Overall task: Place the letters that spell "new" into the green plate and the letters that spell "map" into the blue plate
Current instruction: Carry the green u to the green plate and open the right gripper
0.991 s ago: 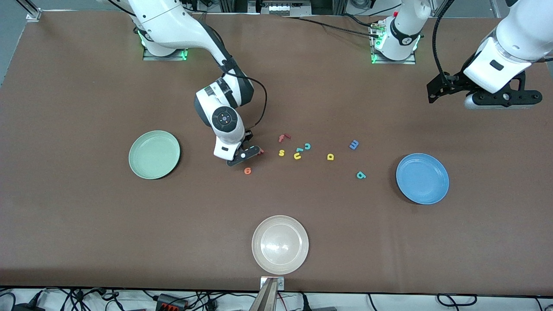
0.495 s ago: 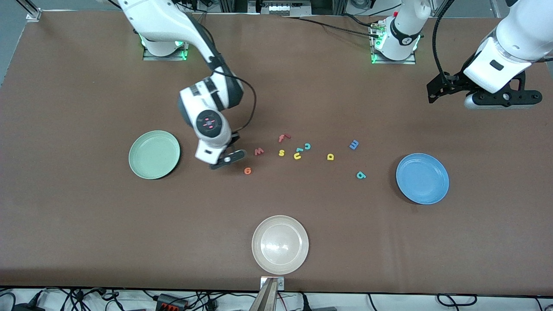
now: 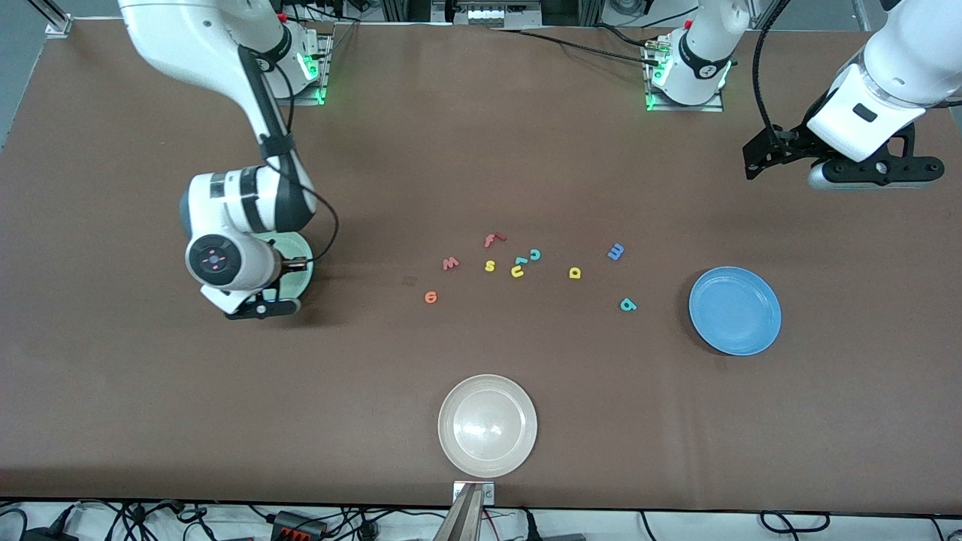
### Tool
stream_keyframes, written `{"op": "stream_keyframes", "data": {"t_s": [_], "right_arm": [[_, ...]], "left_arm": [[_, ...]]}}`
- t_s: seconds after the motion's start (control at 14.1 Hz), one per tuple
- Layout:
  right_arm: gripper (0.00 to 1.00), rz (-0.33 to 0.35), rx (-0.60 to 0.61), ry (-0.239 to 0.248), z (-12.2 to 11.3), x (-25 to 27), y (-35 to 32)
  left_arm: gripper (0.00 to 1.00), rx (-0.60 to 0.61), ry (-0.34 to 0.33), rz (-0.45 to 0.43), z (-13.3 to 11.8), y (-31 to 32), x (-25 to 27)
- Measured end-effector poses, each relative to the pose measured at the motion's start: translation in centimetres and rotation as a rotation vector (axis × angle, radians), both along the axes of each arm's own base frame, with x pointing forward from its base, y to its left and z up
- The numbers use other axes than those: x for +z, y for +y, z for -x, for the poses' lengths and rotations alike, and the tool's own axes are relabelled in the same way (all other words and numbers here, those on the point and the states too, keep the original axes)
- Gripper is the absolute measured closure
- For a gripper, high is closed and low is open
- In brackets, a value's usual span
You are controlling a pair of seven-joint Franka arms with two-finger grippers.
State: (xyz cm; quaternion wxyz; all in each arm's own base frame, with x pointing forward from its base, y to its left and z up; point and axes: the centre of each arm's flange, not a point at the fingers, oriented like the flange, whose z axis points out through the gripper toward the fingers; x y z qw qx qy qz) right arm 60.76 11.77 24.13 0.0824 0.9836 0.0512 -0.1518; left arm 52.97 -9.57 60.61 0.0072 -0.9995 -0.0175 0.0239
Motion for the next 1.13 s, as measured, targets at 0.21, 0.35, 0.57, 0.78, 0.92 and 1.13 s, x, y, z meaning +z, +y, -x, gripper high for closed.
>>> {"op": "stream_keyframes", "data": {"t_s": [0.21,0.35,0.57,0.78,0.92,1.13], "right_arm": [[0.73,0.006,-0.018,0.011,0.6,-2.5,-2.3],[0.73,0.005,-0.014,-0.007,1.3,-4.1,-2.5],[0.58,0.005,-0.013,-0.026,1.3,-4.6,-2.4],[0.26,-0.015,0.013,-0.090,-1.1,-0.6,-0.3],[0.08,-0.033,0.029,-0.138,-2.7,2.5,1.2],[0.00,-0.052,0.074,-0.183,-3.7,4.3,4.4]], "left_arm": [[0.00,0.000,-0.001,0.000,0.0,0.0,0.0],[0.00,0.000,-0.001,0.000,0.0,0.0,0.0],[0.00,0.000,-0.001,0.000,0.0,0.0,0.1],[0.00,0.001,-0.001,0.000,0.0,0.0,0.1],[0.00,0.002,-0.001,0.000,0.0,0.0,0.1],[0.00,0.005,0.009,-0.001,-0.1,0.0,-0.3]]}}
